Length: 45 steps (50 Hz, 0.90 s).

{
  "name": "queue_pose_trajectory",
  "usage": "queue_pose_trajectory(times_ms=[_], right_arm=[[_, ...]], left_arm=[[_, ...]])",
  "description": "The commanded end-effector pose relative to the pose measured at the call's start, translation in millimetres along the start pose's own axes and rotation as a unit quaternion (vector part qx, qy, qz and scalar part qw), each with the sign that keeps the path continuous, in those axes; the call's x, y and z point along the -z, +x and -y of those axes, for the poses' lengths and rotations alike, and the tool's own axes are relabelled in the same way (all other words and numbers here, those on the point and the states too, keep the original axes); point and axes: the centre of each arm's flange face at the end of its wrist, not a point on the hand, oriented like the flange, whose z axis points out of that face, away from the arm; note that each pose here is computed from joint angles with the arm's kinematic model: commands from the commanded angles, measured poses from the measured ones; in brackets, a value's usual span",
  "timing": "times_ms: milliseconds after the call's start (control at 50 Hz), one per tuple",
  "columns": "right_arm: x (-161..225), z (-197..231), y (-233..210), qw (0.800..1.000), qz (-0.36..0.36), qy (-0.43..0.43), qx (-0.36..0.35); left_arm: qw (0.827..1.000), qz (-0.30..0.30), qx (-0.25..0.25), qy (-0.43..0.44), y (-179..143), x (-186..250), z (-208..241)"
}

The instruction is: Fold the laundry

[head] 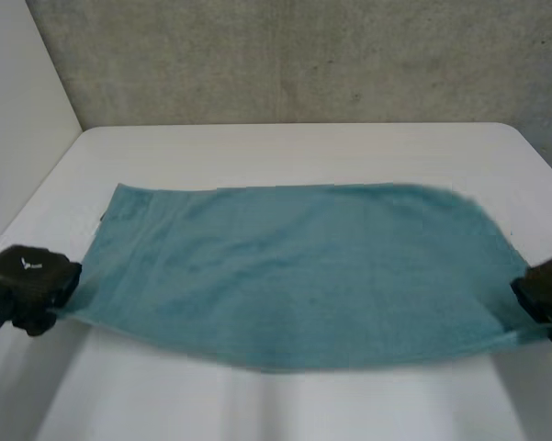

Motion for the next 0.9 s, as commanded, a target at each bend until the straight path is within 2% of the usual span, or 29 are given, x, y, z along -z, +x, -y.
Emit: queue_pose_trajectory(times_ms=[20,180,260,280,360,400,420,500,540,660,740,900], right_arm=[[12.7,-17.8,14.5,0.998,-0.04,-0.022,0.031],[-7.5,-12.1,32.1,0.998,-0.065,0.011,0.015],[-48.8,8.6,38.8,0.996,-0.053,0.059,-0.032],[-48.9,8.7,38.8,0.996,-0.053,0.059,-0.032],[-81.4,22.3,46.9,0.995,-0.065,0.069,-0.044],[-87.0,23.7,49.4,0.994,-0.071,0.066,-0.043],[-104.7,30.8,54.5,0.993,-0.09,0.065,-0.039],[-132.7,48.6,55.0,0.99,-0.112,0.077,-0.024],[-141.8,54.2,57.2,0.989,-0.124,0.082,-0.021],[-182.2,66.4,77.9,0.975,-0.19,0.115,-0.016],[-202.0,72.5,82.3,0.967,-0.218,0.132,-0.012],[-222.9,83.4,77.7,0.955,-0.251,0.155,-0.009]], left_arm=[[1.0,-0.009,0.002,-0.007,11.3,18.9,-1.7],[1.0,-0.004,-0.006,0.026,4.6,10.3,8.6],[0.999,-0.013,-0.005,0.039,-0.1,-10.8,11.5],[0.998,-0.023,-0.006,0.06,1.7,-34.2,21.6],[0.997,-0.018,0.003,0.073,0.1,-59.1,33.1],[0.997,-0.003,0.008,0.072,-5.0,-79.9,36.4],[0.997,0.006,0.01,0.071,-8.2,-87.4,37.4],[0.996,0.04,0.003,0.083,-18.7,-113.9,44.3],[0.991,0.068,-0.01,0.113,-23.2,-140.2,54.8],[0.978,0.116,-0.025,0.169,-30.2,-175.9,70.5],[0.969,0.138,-0.033,0.203,-26.4,-197.5,80.1],[0.963,0.132,-0.042,0.231,-10.7,-215.7,83.1]])
